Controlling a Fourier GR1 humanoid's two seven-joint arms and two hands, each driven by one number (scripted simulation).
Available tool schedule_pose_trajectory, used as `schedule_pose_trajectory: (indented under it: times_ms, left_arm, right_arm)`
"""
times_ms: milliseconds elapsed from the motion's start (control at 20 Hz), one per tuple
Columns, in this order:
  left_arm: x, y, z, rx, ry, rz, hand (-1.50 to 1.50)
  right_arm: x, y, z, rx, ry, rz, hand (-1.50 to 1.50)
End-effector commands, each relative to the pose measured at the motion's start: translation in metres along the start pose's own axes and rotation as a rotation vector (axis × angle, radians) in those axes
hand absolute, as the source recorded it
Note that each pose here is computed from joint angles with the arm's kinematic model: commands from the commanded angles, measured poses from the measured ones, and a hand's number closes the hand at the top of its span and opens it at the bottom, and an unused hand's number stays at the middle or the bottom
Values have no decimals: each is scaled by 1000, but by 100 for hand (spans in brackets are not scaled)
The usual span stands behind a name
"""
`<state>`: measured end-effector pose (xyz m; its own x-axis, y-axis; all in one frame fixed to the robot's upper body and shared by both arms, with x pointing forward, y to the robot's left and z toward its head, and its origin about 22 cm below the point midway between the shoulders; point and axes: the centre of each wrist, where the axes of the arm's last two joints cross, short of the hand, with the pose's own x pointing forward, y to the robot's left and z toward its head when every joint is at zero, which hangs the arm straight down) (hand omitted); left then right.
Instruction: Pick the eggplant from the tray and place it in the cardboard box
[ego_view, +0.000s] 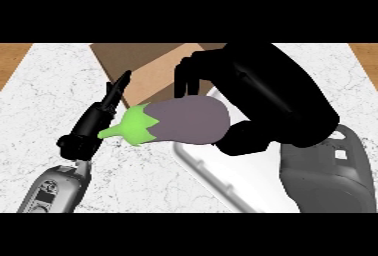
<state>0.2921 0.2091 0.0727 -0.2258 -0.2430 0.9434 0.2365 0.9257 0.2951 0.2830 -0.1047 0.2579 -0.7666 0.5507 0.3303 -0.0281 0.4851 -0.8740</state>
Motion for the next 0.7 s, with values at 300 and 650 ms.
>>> schedule_pose_trajectory:
  times_ms: [300,650]
  left_arm:
    - [-31,-11,10,-69,129,41,0]
    - [-21,-16,6,-70,110,38,0]
  right_arm:
    - [2,-5,-65,-25,38,-41,150]
    - [-31,1,-102,-43,115,-26,150]
